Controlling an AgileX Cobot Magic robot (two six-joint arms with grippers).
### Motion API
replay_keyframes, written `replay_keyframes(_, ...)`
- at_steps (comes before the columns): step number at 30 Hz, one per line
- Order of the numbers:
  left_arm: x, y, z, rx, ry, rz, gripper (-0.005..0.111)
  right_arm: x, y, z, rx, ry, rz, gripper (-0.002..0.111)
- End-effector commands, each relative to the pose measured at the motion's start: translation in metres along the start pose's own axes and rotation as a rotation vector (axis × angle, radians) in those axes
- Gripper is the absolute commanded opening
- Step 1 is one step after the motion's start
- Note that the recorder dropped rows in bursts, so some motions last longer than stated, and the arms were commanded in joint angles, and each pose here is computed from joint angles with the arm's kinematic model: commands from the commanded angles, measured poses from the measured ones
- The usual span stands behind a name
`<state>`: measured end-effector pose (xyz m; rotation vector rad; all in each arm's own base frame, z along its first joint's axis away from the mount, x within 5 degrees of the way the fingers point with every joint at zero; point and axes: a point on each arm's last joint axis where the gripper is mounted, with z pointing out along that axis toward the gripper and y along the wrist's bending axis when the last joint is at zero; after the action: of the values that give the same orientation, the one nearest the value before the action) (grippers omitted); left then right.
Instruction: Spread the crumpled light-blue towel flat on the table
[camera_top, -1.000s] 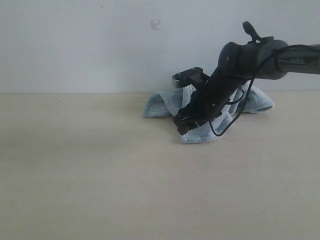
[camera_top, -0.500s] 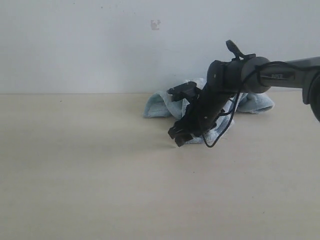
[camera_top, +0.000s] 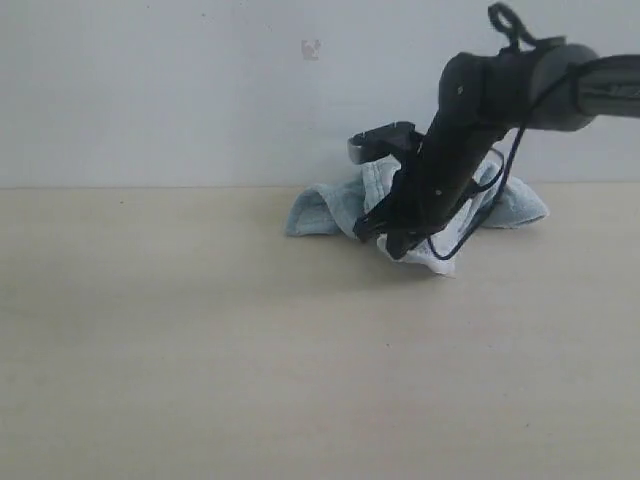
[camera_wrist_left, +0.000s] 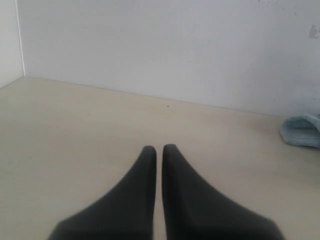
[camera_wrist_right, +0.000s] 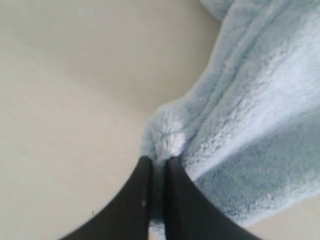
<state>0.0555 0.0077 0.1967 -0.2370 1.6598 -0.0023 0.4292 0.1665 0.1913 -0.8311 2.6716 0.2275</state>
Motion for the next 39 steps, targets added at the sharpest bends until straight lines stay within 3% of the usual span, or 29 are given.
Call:
replay_keyframes(1,0.000,0.000,0.000,0.005,-0.011,0.000,0.004,0.023,-0.005,-0.054,0.103,-0.036,0.013,0.000)
replay_keyframes(7,0.000,0.000,0.000,0.005,-0.011,0.000,0.004,0.083,0.004,-0.135,0.202,-0.203,0.055,0.000)
replay_keyframes(12,0.000,0.000,0.000,0.005,-0.011,0.000,0.004,0.141,0.031,-0.202,0.271,-0.443,0.080,0.000)
replay_keyframes(18,0.000,0.000,0.000,0.005,-0.011,0.000,0.004,0.170,0.046,-0.275,0.404,-0.721,0.085,0.000)
replay_keyframes(22,0.000,0.000,0.000,0.005,-0.011,0.000,0.004,0.188,0.052,-0.312,0.511,-0.752,0.035,0.000)
replay_keyframes(25,0.000,0.000,0.000,0.005,-0.011,0.000,0.004,0.190,0.045,-0.323,0.615,-0.661,0.026,0.000)
replay_keyframes(36,0.000,0.000,0.000,0.005,-0.011,0.000,0.004,0.159,0.054,-0.428,0.681,-0.967,0.052,0.000)
replay_keyframes(39,0.000,0.000,0.000,0.005,-0.011,0.000,0.004,0.159,0.055,-0.438,0.689,-0.980,0.061,0.000)
